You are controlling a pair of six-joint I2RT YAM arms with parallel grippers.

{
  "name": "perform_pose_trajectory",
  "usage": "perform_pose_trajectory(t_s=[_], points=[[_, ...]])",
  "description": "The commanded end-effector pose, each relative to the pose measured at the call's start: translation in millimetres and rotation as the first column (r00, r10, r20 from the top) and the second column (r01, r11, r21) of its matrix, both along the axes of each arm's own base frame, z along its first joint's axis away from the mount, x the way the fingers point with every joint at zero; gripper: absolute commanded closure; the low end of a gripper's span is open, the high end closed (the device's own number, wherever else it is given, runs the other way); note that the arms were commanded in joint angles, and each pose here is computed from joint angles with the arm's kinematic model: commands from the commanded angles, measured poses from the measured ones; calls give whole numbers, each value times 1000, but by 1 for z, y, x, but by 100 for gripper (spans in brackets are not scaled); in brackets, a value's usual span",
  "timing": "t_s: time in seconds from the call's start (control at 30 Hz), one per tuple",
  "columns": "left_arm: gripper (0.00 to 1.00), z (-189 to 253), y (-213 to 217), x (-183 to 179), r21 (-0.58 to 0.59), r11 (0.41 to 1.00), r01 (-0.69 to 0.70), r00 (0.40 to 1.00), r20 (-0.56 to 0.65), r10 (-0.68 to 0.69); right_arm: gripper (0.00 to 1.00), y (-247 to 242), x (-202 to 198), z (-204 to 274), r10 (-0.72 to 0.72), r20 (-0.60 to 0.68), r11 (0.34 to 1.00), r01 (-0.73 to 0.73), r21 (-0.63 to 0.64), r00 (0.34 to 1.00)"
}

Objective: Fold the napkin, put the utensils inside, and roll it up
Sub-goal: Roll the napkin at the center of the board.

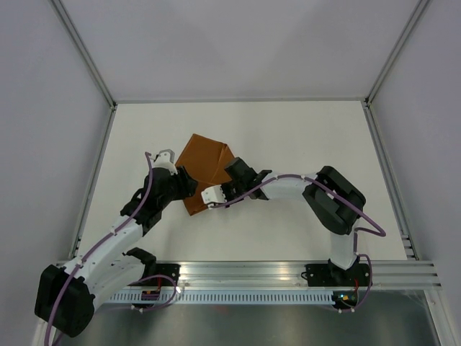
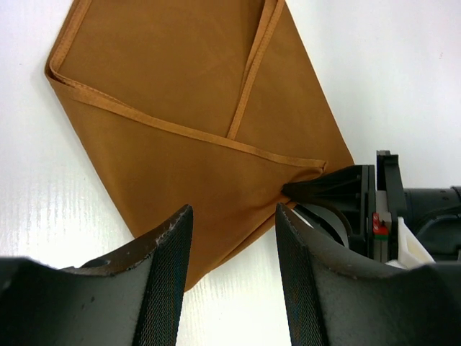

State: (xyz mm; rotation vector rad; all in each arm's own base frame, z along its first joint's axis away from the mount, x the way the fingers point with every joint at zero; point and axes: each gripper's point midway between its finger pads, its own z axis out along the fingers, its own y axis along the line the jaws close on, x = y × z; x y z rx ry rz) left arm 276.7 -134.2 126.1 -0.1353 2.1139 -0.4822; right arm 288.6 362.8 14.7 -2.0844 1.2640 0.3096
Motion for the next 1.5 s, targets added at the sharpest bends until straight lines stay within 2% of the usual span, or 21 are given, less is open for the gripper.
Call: perform_pose_trajectory(t_s=[0.0, 0.2, 0.47, 0.63, 0.83, 0.93, 1.07, 1.47], points=[[45, 15, -12, 1, -59, 997, 39, 997, 74, -34, 86, -42, -39, -55, -40, -223, 981, -5, -195, 974], [45, 16, -15, -6, -46, 997, 70, 992, 110, -64, 88, -42, -39, -53, -55, -262, 977, -3, -215, 963], [45, 19, -15, -15, -83, 992, 90, 976, 205, -72, 92, -38, -37, -52, -76, -296, 969, 1, -246, 952], [47, 35, -24, -26, -103, 983, 154, 941, 318, -115, 93, -37, -38, -52, -92, -326, 963, 0, -270, 941], [46, 53, -18, -34, -137, 979, 149, 902, 424, -78, 95, -38, -37, -50, -111, -341, 957, 8, -290, 934], [44, 65, -21, -38, -138, 973, 183, 880, 465, -99, 95, -40, -37, -49, -120, -344, 952, 11, -305, 931], [45, 54, -30, -38, -72, 972, 223, 888, 427, -172, 96, -43, -36, -49, -137, -351, 946, 18, -322, 926], [45, 12, -48, -34, -43, 971, 237, 919, 335, -209, 99, -52, -24, -49, -183, -352, 924, 38, -380, 918]])
